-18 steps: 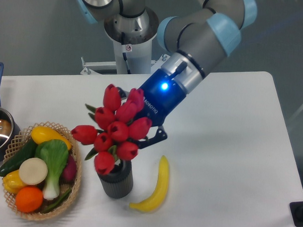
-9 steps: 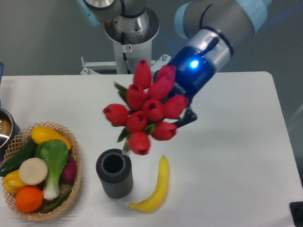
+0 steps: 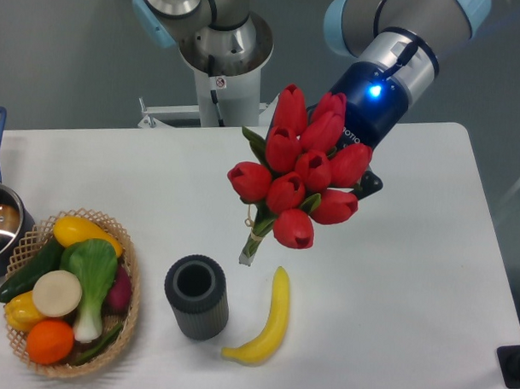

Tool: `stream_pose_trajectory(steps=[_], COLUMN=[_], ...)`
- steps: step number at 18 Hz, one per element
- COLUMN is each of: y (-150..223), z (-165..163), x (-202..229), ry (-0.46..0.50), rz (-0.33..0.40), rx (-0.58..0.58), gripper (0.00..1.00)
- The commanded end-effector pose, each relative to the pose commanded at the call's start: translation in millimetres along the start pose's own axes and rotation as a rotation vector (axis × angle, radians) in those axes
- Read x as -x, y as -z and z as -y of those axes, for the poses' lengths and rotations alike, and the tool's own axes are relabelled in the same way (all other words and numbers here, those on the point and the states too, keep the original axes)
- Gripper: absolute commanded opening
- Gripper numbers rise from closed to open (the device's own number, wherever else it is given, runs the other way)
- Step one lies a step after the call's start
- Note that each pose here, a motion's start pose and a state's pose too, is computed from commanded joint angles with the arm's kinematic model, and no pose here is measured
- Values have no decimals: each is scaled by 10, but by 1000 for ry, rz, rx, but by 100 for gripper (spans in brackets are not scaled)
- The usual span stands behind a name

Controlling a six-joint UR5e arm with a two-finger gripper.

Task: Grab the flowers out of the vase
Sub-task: 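Raise the tulip bouquet higher, clear of the vase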

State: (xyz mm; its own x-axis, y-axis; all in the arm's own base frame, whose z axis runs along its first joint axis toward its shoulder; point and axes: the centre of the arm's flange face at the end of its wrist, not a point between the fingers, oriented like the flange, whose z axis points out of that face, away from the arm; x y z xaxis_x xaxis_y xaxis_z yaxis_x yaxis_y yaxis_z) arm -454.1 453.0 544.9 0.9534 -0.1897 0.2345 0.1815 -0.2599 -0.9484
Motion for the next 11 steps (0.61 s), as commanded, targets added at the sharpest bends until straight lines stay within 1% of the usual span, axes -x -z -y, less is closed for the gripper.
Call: stream_pose_trajectory(steps=[2,11], y=[80,157], z=[-12,-8], x=[44,87], ry=[3,-17], rz=[2,14], rx=[-12,-17], gripper=[38,38])
